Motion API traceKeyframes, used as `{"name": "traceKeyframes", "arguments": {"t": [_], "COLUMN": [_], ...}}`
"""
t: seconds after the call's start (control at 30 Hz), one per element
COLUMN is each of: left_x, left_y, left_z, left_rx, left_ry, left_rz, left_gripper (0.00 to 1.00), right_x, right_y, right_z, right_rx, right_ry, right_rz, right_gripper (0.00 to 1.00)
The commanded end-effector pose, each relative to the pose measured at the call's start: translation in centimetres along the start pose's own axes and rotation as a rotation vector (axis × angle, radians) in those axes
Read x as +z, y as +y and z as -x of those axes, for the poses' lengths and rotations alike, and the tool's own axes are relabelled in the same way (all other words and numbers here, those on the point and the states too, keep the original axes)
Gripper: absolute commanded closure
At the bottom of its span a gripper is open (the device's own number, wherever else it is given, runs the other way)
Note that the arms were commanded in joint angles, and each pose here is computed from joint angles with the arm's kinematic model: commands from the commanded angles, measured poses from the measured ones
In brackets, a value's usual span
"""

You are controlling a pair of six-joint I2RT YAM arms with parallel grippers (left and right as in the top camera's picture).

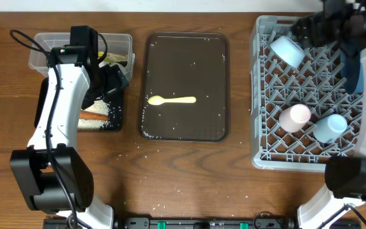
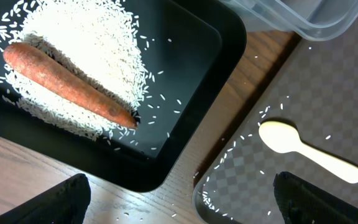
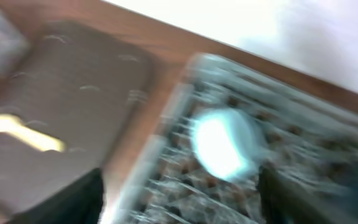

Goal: Sort waste into correct bins and load items into the dishwasher rack
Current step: 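Grasp the yellow spoon on the brown tray with the right gripper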

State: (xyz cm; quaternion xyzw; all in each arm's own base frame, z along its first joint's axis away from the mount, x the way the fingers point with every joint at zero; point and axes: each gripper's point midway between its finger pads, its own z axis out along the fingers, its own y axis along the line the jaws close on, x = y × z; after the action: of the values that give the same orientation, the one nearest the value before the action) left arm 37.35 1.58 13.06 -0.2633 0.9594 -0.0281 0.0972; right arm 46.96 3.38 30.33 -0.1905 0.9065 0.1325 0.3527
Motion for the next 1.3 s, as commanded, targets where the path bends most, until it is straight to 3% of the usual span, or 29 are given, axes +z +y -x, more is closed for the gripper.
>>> {"name": "traceKeyframes", "arguments": {"t": [0.0,0.37,0.6,0.73,0.9,1.27], "left_x": [0.0,0.0,0.0,0.0,0.0,0.0], "left_y": [0.3,0.3,0.3,0.3,0.3,0.3], "left_z": [0.1,0.1,0.1,0.1,0.1,0.1], "left_rx": [-0.001,0.0,-0.001,0.0,0.0,-0.001], "left_ry": [-0.006,-0.006,-0.006,-0.006,-0.006,-0.006], "left_rz": [0.015,0.015,0.015,0.015,0.015,0.015], "left_gripper": [0.04,0.04,0.04,0.04,0.04,0.04], "right_x": [2.7,15.9,22.0,24.8,26.9,30.1], "right_y": [7.4,20.7,28.9,30.7,32.0,32.2], "right_z": [0.6,-4.0,-9.0,-12.5,-15.4,-16.6], "right_rx": [0.038,-0.319,-0.566,-0.646,-0.671,-0.671], "right_ry": [-0.01,0.252,0.322,0.395,0.454,0.43], "right_rz": [0.329,0.252,0.37,0.377,0.401,0.41], "right_gripper": [0.28,0.23,0.36,0.44,0.44,0.34]}}
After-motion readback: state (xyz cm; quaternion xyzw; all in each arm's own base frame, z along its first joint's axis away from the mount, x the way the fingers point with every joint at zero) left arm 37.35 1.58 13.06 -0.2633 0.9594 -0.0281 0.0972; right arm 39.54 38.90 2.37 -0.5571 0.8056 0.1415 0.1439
